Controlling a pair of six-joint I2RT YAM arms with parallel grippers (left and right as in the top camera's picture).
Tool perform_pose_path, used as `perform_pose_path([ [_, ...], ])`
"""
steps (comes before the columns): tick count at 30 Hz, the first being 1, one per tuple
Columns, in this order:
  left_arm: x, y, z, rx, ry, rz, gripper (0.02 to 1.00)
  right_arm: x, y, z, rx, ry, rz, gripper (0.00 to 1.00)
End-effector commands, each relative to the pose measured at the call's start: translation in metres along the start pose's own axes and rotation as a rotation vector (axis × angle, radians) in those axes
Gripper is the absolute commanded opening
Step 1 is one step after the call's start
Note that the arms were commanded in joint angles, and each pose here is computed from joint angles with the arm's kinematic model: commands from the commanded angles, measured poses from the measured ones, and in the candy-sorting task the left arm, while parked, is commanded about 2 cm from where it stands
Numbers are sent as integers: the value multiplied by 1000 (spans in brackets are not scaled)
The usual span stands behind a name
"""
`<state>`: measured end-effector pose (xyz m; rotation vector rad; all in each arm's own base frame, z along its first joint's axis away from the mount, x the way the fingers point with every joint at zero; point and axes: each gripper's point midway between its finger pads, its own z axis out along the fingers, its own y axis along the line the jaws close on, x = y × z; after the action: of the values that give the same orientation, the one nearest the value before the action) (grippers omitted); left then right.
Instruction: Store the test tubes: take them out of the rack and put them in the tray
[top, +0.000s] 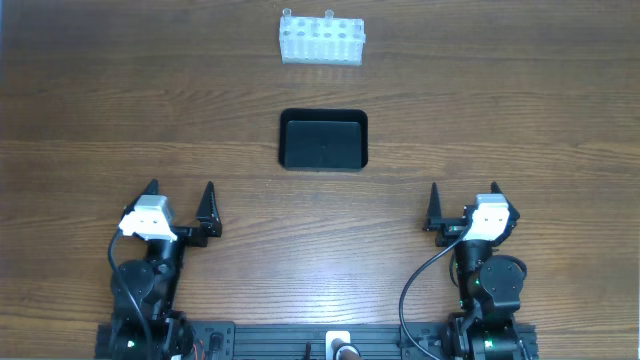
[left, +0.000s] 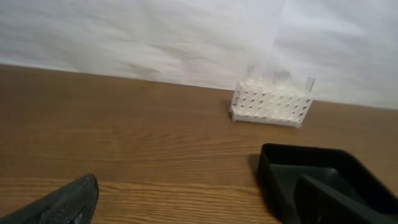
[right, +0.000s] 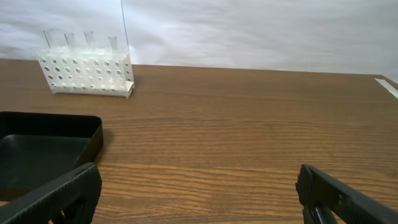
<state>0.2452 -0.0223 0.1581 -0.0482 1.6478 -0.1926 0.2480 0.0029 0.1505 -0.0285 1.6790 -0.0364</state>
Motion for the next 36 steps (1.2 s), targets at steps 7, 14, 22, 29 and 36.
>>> perform_pose_path([
  [7,2,-1,0,8,4,94,998,4,3,0,-17,12,-6,991],
  [14,-24,-6,2,27,-87,129,998,4,3,0,-17,12,-6,991],
  [22,-102,-24,32,84,-160,216,998,4,3,0,-17,12,-6,993],
  [29,-146,-49,118,193,-57,209,998,4,3,0,-17,12,-6,991],
  [36,-130,-87,227,248,60,206,998,4,3,0,-17,12,-6,991],
])
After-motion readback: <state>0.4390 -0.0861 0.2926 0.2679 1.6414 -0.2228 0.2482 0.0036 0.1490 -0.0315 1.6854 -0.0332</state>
